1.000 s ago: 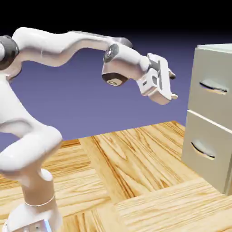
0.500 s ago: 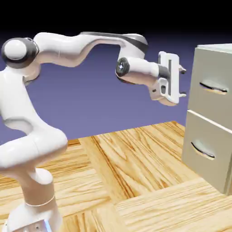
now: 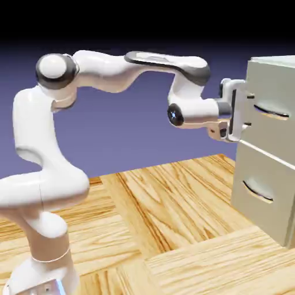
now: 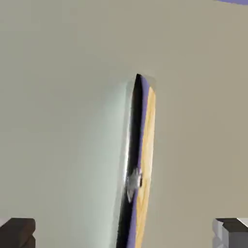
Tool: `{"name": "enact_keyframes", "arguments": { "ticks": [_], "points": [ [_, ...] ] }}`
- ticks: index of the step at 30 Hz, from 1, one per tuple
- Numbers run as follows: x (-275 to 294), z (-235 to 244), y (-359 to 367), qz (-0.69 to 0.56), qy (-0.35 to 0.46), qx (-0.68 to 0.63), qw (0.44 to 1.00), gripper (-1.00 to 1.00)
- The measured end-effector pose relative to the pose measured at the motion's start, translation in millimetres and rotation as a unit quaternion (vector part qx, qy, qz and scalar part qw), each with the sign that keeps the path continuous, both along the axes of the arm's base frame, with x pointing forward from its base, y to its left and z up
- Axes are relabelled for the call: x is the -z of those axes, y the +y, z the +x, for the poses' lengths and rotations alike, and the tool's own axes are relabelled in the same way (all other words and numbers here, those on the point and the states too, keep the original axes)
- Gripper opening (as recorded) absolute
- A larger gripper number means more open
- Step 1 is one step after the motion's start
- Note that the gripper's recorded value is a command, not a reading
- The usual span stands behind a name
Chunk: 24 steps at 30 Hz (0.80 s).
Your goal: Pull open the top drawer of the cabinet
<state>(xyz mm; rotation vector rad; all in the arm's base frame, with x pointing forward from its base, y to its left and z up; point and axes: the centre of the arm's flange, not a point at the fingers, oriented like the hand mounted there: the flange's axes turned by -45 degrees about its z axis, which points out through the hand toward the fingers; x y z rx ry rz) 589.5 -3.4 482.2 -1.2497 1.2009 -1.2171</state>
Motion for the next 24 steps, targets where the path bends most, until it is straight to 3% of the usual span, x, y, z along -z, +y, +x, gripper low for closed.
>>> {"name": "enact_keyframes", "arguments": {
  "ticks": [8,9,24],
  "points": [
    [3.5,47.8,0.4,0.015,-0.01,0.004,1.0,1.0],
    [4.9,55.9,-0.1,0.016,-0.009,0.004,1.0,-1.0],
    [4.8,-51.2,-0.2,0.016,-0.009,0.004,1.0,-1.0]
  ]
}}
